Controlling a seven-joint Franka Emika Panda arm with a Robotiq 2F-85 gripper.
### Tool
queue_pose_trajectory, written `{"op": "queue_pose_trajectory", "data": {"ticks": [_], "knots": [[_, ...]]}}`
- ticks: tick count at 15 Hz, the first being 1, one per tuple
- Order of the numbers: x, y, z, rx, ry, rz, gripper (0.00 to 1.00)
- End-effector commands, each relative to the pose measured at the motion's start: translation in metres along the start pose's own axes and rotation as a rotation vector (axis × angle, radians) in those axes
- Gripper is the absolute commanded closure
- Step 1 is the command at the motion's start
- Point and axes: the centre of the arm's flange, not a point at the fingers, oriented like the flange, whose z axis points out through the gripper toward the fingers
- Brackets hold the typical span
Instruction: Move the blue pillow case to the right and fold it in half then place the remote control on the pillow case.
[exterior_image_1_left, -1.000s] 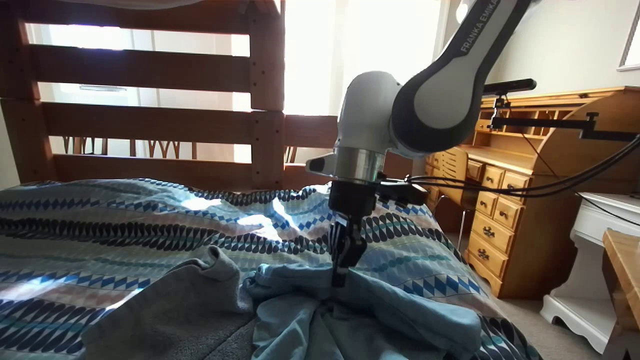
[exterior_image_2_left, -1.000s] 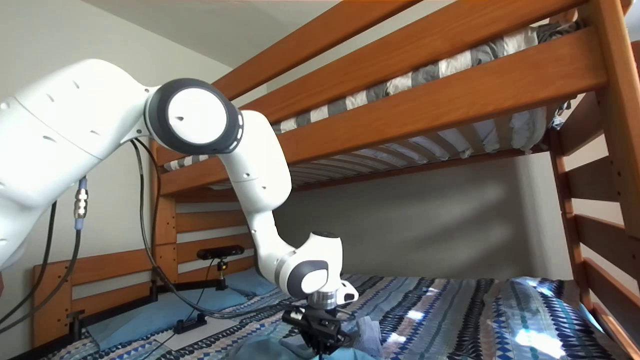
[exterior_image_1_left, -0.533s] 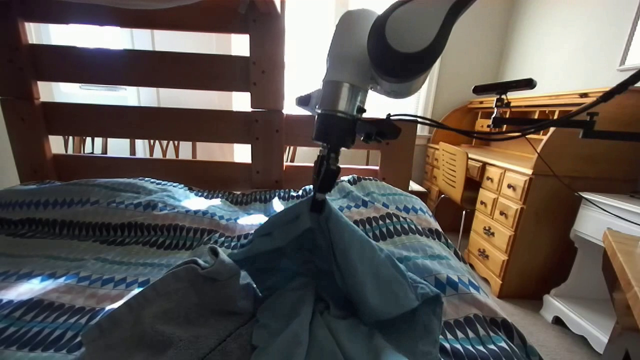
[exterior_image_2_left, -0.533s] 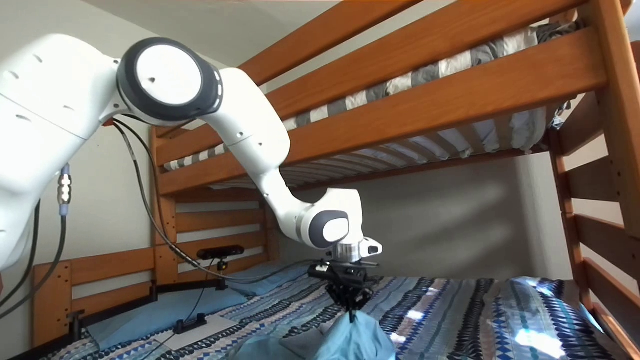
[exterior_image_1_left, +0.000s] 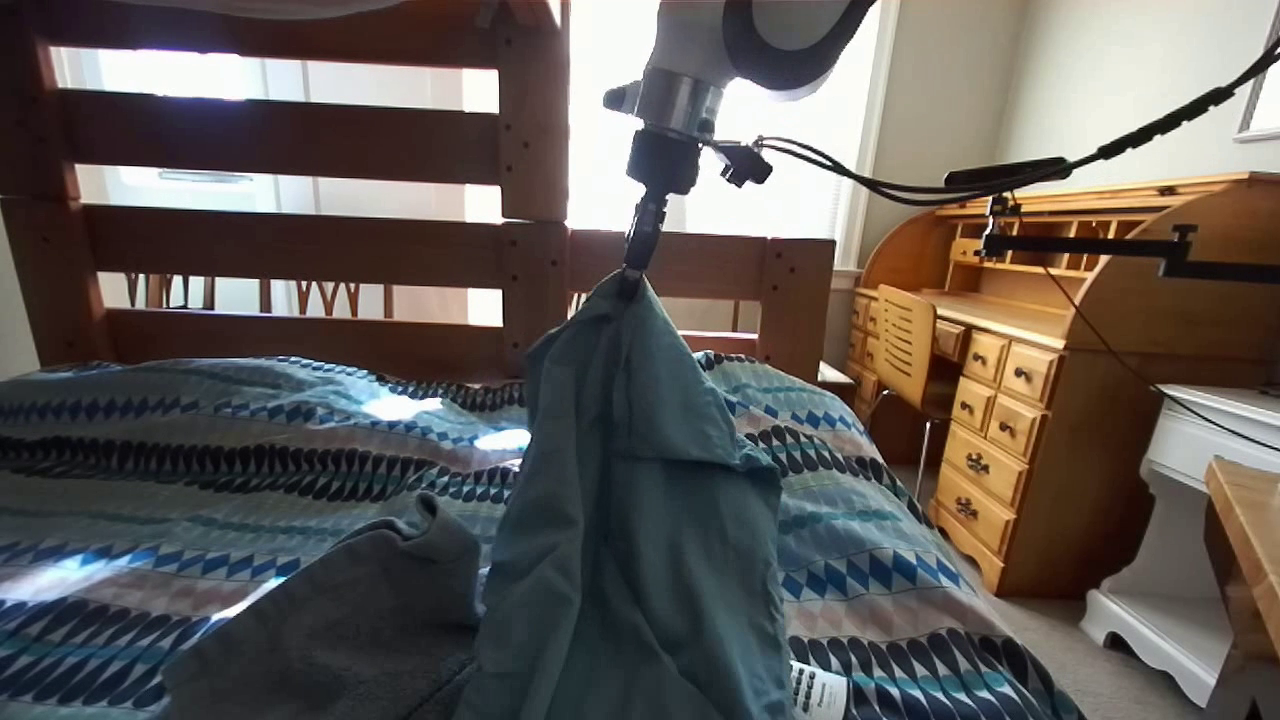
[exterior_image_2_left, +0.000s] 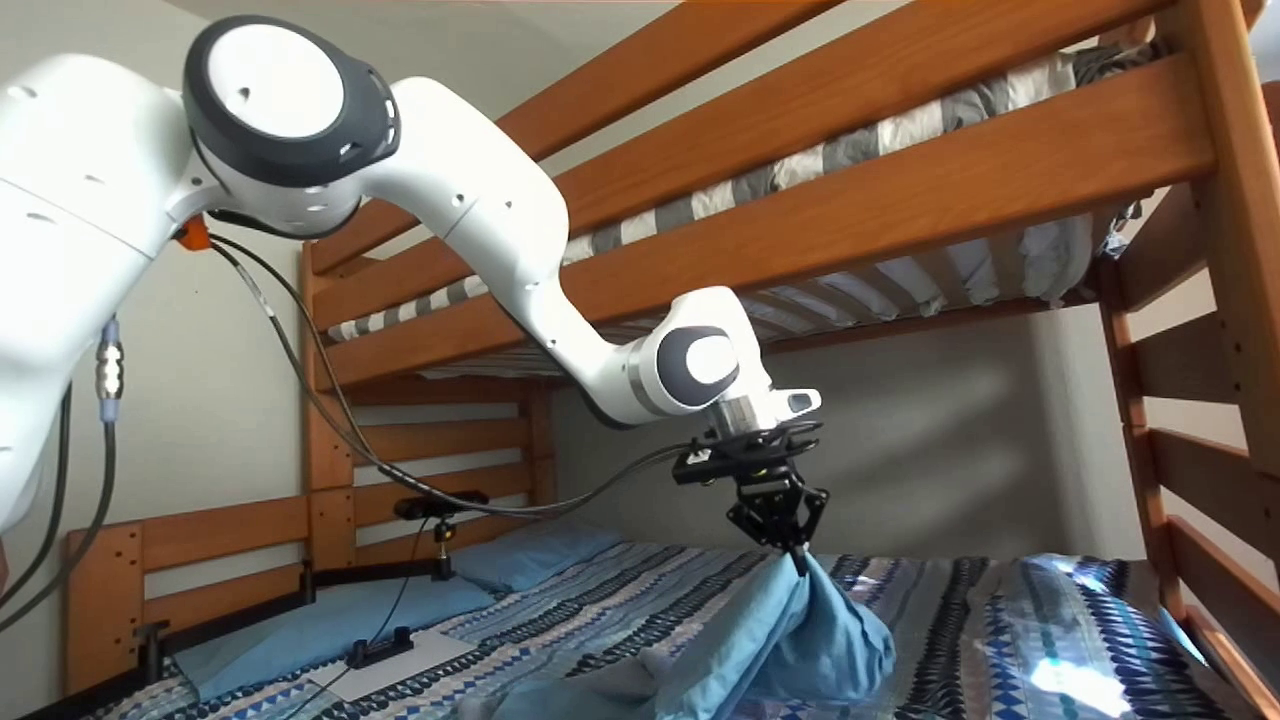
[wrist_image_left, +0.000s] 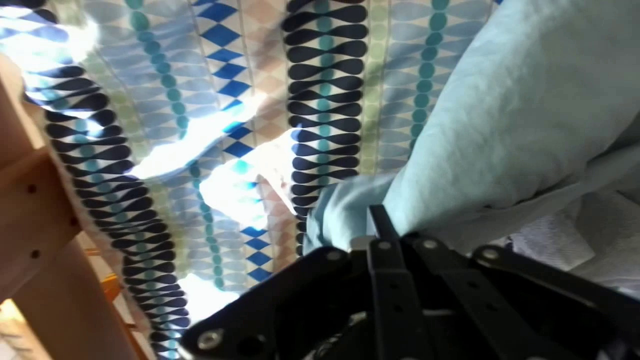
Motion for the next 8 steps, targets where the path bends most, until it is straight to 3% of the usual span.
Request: {"op": "queue_pose_trajectory", "data": {"ticks": [1, 6, 8], "knots": [[0.002, 0.018, -0.026, -0.136, 0.035, 0.101, 0.99], [-0.003, 0.041, -0.067, -0.269, 0.192, 0.27, 0.99], [0.001, 0.044, -0.068, -0.237, 0.207, 0.258, 0.99]]}}
